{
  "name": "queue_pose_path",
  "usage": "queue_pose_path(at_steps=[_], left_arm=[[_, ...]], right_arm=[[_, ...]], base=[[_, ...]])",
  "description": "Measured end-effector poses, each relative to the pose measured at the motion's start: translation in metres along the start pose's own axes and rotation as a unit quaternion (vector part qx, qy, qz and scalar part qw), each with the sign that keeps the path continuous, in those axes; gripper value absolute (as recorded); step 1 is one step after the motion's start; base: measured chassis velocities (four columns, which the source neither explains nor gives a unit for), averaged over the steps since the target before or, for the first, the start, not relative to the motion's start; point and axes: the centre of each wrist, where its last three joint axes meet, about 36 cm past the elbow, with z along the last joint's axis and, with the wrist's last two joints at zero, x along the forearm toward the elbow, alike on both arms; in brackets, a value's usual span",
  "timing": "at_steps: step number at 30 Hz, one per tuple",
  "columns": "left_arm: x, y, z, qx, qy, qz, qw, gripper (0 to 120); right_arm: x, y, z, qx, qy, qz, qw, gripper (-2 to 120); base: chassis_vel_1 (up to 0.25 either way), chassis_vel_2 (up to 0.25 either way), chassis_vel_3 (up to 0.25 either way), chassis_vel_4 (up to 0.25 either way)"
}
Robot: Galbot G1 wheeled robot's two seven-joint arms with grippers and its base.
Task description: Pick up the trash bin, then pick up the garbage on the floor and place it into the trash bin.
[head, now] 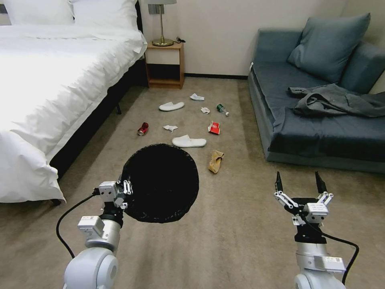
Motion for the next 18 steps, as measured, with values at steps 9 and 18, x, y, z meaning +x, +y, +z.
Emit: queue_pose_path(at_steps=[9, 18], left_arm=[[-0.0009, -0.0010, 0.0047, -0.001, 0.005, -0.001, 1.0000, 3], [-0.0011, -0.0011, 0.0063, -0.003, 0.006, 0.000, 1.0000, 3]], right_arm=[[0.0007, -0.0018, 0.0053, 0.002, 0.000, -0.008, 1.000, 100], [0.0031, -0.0013, 0.0068, 0.001, 0.001, -0.012, 1.000, 100]], base=[[-0.032, 0.027, 0.028, -0.025], [-0.195, 0.190, 0.201, -0.192]])
